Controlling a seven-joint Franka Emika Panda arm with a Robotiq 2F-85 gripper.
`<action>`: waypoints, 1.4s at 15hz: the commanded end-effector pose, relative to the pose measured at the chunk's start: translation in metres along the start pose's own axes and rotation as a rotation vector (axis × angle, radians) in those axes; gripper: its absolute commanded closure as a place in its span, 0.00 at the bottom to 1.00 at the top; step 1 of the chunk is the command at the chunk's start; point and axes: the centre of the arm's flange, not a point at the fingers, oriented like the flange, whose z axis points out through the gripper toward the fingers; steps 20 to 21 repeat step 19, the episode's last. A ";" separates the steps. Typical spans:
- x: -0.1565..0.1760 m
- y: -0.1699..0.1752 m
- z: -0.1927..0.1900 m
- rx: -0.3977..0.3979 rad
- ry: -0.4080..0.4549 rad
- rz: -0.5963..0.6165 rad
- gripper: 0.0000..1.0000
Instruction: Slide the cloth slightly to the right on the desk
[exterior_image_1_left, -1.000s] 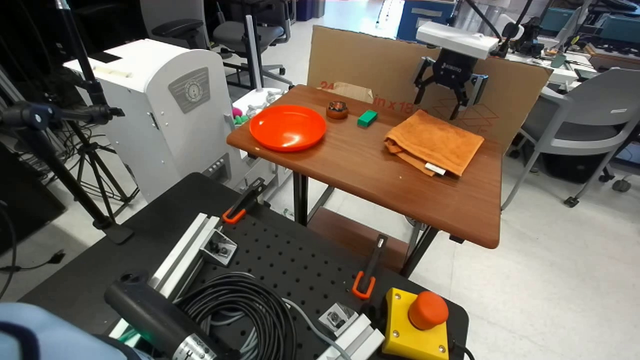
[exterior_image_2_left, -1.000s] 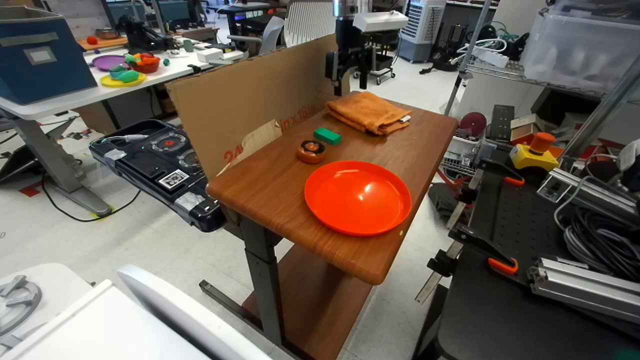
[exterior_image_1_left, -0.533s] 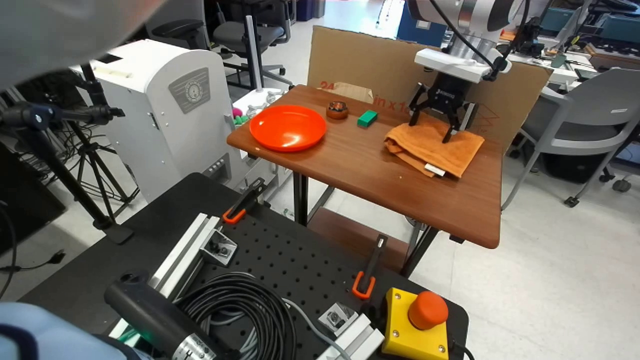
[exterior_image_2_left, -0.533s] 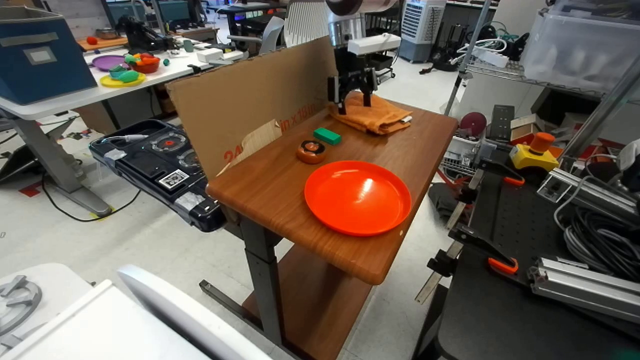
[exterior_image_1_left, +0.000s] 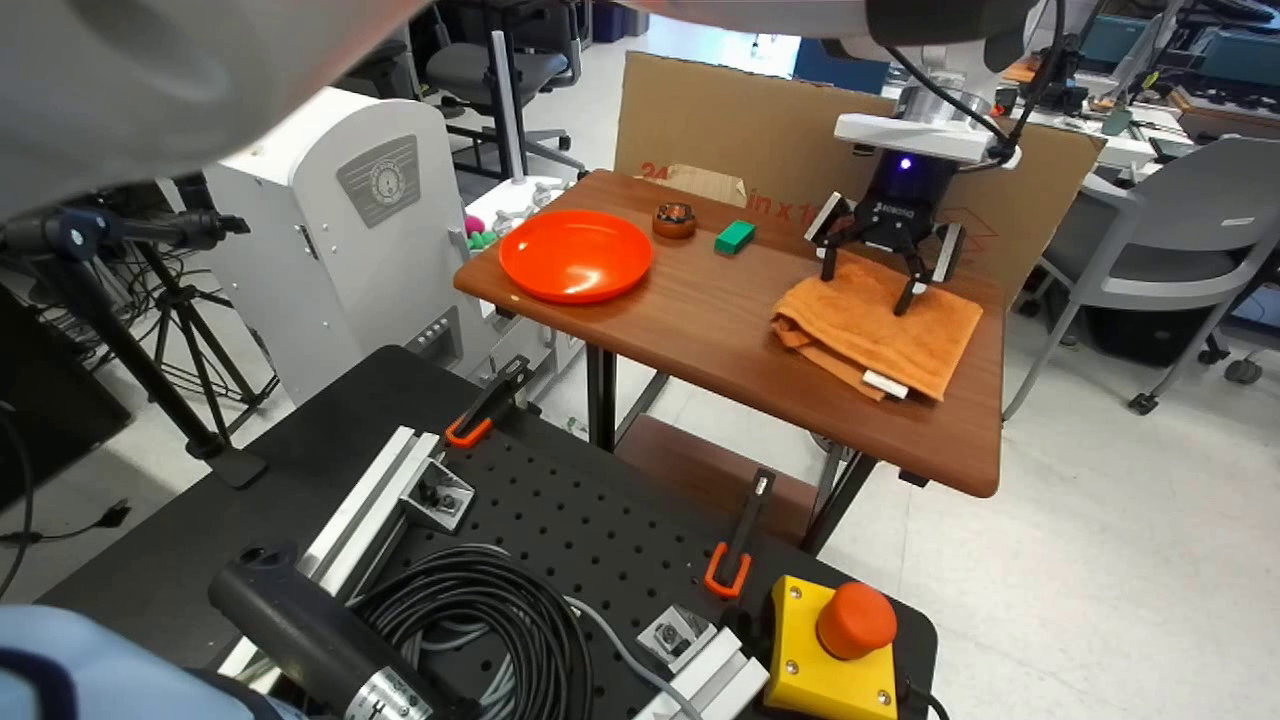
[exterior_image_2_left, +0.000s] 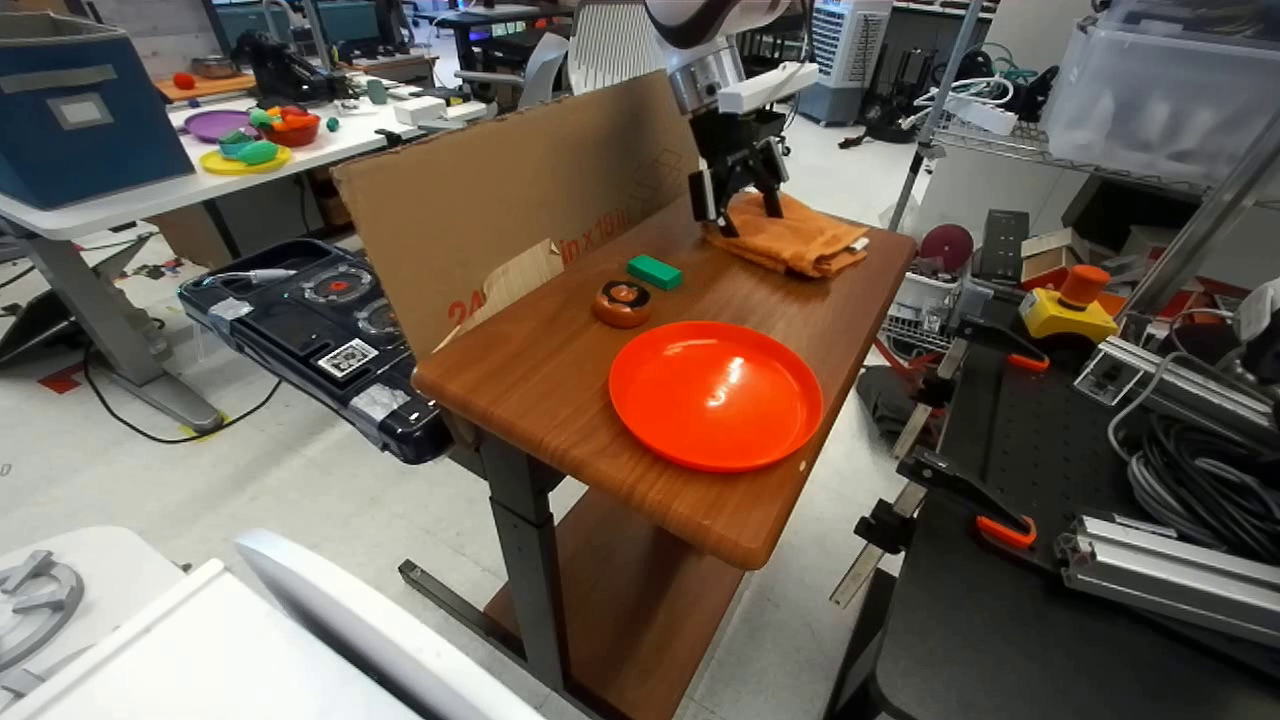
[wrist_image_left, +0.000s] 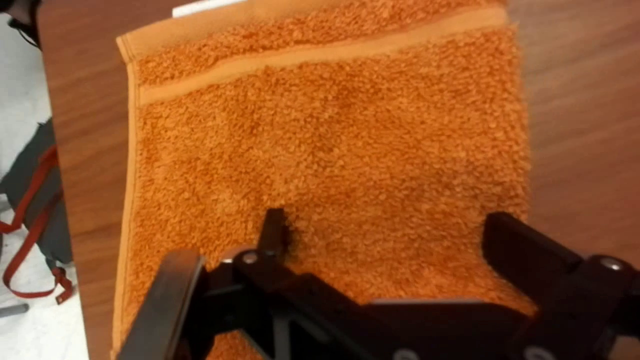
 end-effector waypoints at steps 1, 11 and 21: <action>-0.005 0.005 0.013 -0.147 -0.136 -0.026 0.00; -0.032 0.001 0.009 -0.282 -0.182 -0.167 0.00; -0.038 -0.009 -0.043 -0.219 -0.067 -0.199 0.00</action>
